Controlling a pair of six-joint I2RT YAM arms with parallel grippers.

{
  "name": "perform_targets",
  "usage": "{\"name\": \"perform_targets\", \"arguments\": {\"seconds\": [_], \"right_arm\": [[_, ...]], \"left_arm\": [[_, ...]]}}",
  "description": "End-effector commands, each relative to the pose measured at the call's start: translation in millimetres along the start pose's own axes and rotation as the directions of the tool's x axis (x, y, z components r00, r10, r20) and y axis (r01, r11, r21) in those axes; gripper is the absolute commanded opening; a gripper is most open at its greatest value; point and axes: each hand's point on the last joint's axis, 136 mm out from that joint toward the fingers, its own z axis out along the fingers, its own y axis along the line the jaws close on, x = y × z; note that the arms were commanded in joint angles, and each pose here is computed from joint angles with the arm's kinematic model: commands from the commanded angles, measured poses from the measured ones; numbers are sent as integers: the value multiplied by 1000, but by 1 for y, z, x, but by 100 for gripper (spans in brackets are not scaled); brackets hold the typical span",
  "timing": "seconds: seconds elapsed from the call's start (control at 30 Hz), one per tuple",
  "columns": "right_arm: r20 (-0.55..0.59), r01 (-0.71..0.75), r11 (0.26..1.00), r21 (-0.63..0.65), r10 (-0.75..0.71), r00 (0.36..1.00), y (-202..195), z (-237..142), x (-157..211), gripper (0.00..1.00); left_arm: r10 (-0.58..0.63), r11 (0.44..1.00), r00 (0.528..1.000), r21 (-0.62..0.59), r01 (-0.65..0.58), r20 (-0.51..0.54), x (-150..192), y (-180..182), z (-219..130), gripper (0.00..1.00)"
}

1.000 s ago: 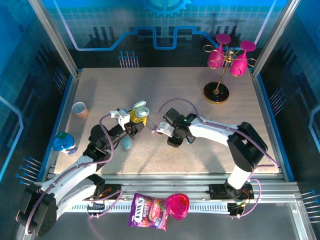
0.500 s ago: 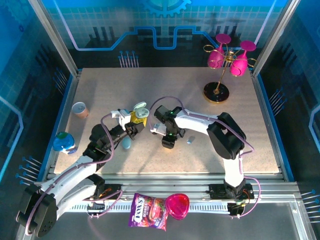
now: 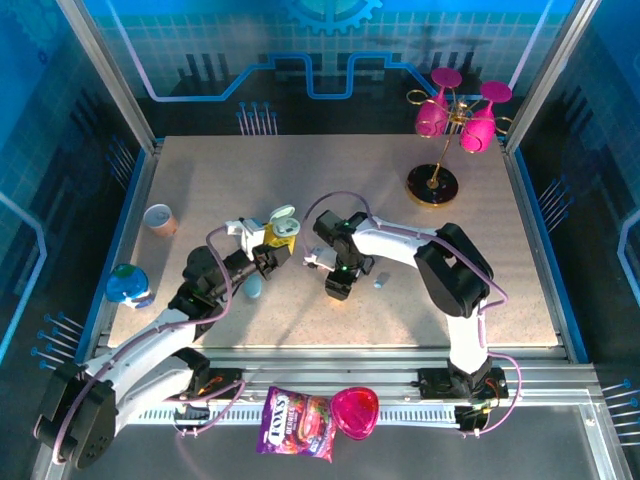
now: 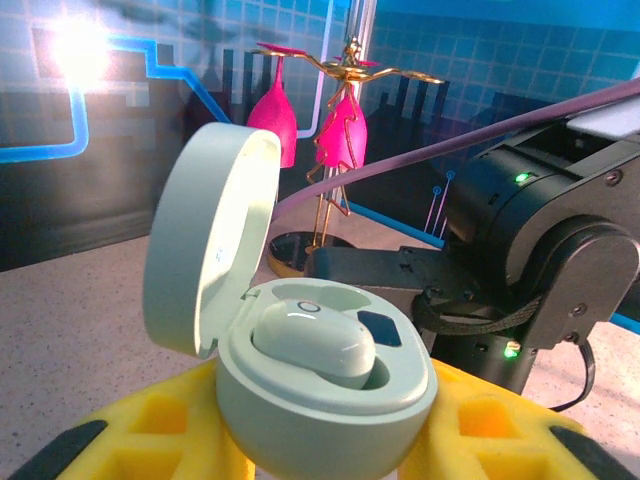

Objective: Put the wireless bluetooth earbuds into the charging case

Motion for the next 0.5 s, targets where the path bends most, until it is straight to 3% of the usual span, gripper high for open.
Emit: {"name": "perform_targets", "arguments": {"seconds": [0.0,0.27,0.47], "right_arm": [[-82,-85,996,-18,83,993,2,-1,30,60],[-59,-140,990,19,141,988,-12,-3,24,40],[-63,-207,977,54,211,976,-22,0,20,40]], "left_arm": [[31,999,998,8,-31,47,-17,0,3,22],[18,1000,999,24,-19,51,-18,-2,6,22],[19,999,999,29,-20,48,-18,-3,6,22]]}}
